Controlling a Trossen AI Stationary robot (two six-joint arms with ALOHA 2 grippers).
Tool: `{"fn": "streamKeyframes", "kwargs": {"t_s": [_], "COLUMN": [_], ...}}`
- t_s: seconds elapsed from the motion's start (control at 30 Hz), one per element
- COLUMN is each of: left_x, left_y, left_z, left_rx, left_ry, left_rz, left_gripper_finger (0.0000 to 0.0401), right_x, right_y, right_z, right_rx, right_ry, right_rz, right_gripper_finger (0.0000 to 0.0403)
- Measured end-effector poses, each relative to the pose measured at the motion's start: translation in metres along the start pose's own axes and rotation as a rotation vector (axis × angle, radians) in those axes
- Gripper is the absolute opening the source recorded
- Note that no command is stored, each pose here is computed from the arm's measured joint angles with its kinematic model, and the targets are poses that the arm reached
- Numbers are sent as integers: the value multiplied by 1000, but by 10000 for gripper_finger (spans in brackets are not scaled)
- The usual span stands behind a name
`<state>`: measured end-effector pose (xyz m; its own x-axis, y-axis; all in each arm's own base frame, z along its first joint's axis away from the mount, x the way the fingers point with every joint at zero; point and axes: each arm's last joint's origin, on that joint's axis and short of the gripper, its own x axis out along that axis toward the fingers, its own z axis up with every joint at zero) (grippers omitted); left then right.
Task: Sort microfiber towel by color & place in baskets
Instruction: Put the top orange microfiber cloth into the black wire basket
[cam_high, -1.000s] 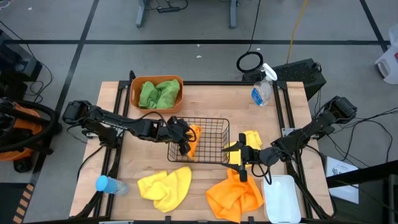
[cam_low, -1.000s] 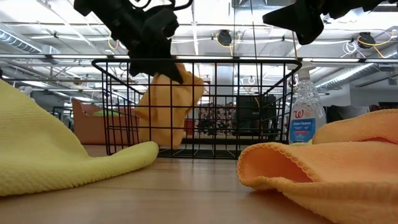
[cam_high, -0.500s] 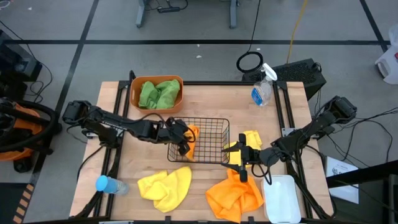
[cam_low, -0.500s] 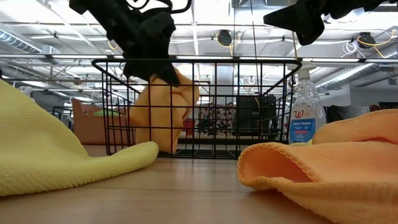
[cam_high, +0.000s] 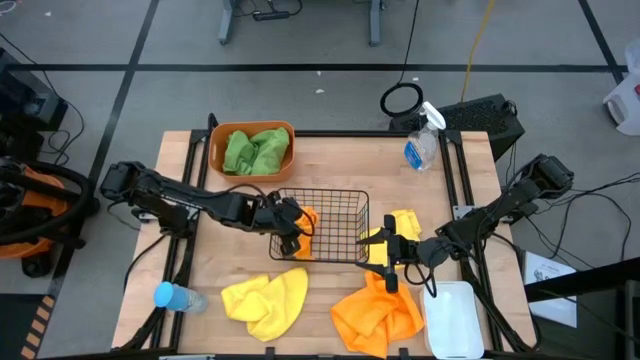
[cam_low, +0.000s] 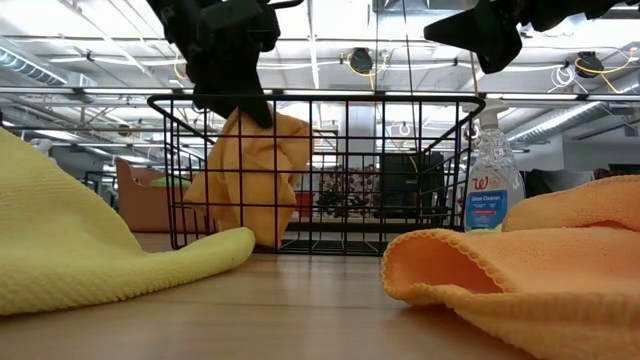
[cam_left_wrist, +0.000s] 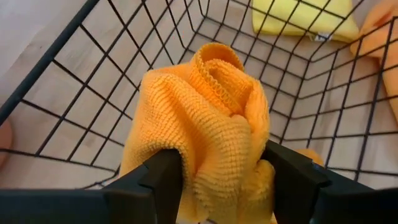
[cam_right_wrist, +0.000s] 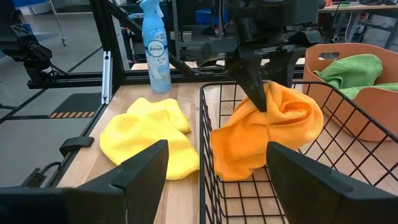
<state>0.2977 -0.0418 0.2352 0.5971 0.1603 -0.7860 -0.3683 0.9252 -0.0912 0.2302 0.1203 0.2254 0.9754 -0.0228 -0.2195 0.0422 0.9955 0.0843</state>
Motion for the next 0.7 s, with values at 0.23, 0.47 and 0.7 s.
{"fn": "streamKeyframes", "kwargs": {"t_s": [0.23, 0.47, 0.7], "left_x": [-14, -26, -30], "left_y": [0, -1, 4], "left_z": [9, 26, 36], "left_rx": [19, 62, 96], "left_ry": [64, 42, 18], "left_rz": [38, 7, 3], "left_gripper_finger": [199, 199, 199], "right_x": [0, 0, 0], "right_y": [0, 0, 0], "right_z": [0, 0, 0], "right_rx": [0, 0, 0], "right_ry": [0, 0, 0], "right_rz": [0, 0, 0], "right_gripper_finger": [263, 263, 263]}}
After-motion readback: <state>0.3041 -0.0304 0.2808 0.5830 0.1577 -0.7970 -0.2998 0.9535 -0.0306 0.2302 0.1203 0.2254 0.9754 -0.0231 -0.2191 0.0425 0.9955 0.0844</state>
